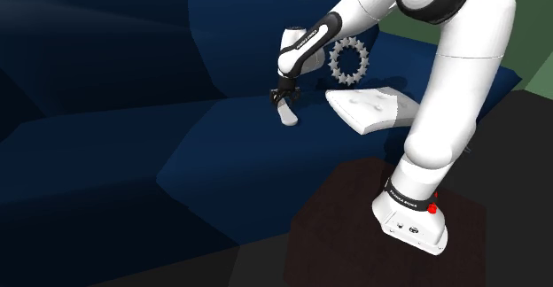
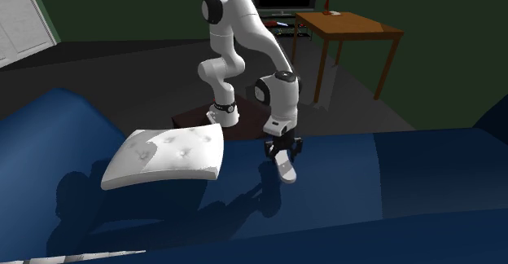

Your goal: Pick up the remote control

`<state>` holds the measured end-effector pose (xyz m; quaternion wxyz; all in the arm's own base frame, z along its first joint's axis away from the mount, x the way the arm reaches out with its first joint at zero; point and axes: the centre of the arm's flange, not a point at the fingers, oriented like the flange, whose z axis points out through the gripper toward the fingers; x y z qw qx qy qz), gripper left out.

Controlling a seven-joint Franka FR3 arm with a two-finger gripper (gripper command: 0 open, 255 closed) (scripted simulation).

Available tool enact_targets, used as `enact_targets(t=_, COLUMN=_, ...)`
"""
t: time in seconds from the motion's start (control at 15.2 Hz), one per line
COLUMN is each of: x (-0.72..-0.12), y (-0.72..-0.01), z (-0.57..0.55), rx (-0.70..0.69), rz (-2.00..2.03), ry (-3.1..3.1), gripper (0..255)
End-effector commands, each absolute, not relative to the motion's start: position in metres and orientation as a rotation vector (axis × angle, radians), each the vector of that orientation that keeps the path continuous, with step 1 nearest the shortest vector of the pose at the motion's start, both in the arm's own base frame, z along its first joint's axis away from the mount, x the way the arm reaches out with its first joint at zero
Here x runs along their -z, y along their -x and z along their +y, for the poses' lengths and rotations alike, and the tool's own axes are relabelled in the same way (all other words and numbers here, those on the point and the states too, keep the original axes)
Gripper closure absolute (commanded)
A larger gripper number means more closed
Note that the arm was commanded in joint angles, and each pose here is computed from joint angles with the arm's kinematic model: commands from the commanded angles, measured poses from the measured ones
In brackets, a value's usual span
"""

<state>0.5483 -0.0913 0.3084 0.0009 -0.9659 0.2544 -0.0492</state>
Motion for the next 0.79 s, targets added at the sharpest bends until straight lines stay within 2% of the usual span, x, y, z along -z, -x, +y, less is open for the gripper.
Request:
enact_targets(t=0.0, x=-0.319, y=-0.548, z=-0.092, rx=0.154, rz=0.799, ry=3.033, gripper=255)
enact_targets(t=0.73, x=-0.368, y=-0.548, z=-0.092, rx=0.154, rz=0.799, ry=3.033, gripper=255)
